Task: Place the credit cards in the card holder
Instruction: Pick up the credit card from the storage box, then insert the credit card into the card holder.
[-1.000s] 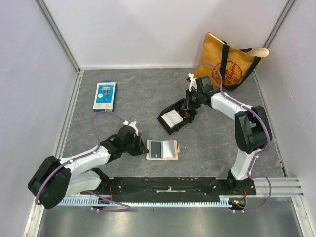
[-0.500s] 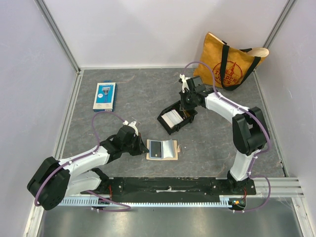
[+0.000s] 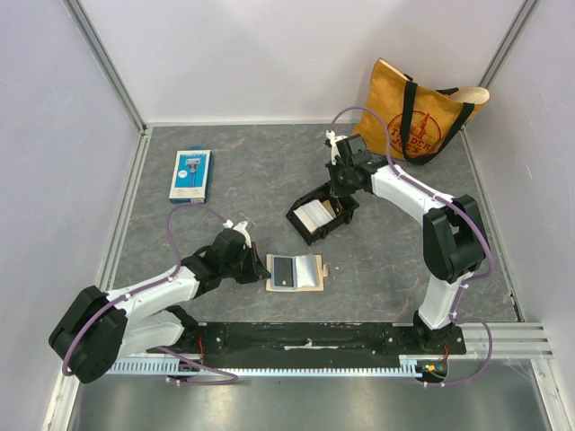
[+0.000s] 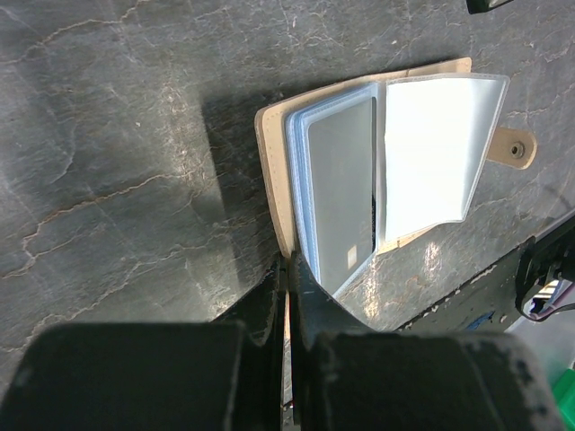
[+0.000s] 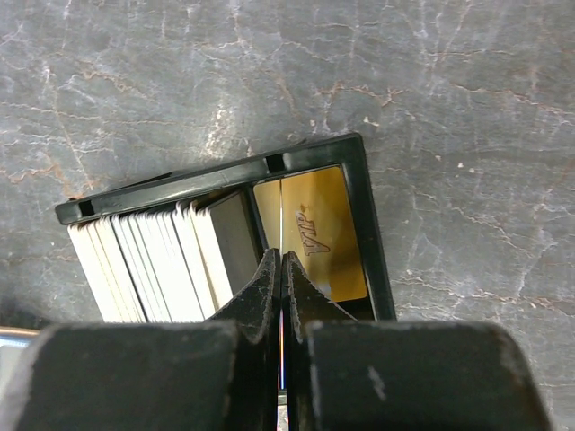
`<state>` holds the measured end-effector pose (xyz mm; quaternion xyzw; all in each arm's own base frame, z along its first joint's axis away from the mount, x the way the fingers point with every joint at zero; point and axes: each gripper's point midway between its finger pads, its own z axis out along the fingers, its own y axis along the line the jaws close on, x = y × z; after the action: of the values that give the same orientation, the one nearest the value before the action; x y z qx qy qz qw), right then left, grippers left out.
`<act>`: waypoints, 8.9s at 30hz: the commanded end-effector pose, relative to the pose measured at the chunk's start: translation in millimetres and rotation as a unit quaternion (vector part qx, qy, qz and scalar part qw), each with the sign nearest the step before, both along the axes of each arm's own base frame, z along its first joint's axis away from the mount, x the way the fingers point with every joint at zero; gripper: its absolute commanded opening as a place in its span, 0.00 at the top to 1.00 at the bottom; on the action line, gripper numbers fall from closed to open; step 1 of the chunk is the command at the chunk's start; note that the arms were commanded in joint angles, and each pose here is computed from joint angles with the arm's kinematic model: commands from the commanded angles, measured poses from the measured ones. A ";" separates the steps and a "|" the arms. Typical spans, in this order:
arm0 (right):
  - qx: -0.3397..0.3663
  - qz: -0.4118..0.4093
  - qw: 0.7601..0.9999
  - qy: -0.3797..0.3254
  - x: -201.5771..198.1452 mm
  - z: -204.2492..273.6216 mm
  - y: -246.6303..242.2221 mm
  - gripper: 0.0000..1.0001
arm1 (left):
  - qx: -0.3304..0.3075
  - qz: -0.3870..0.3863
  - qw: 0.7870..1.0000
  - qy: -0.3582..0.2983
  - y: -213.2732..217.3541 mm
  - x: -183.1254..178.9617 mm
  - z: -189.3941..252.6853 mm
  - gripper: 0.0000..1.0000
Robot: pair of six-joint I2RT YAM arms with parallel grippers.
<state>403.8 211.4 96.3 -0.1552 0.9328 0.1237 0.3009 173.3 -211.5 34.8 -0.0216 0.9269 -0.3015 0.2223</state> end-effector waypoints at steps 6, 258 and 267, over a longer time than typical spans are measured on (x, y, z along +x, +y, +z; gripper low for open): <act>-0.006 -0.025 0.997 -0.074 18.5 50.1 -7.0 1.00 | -0.013 -0.014 1.000 -0.021 -4.1 2.1 6.6 0.98; 0.342 -0.109 0.928 0.102 -247.3 -58.6 100.8 1.00 | -0.090 -0.001 0.996 0.009 -3.3 -28.9 -14.0 0.98; 0.345 -0.113 0.925 0.114 -251.1 -63.0 99.4 1.00 | -0.089 0.001 0.996 0.010 -2.4 -29.6 -15.4 0.98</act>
<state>155.8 311.4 35.5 0.0743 0.8729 0.4132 0.2486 143.1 -212.2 17.5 -0.0368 0.9032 -0.3735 0.2083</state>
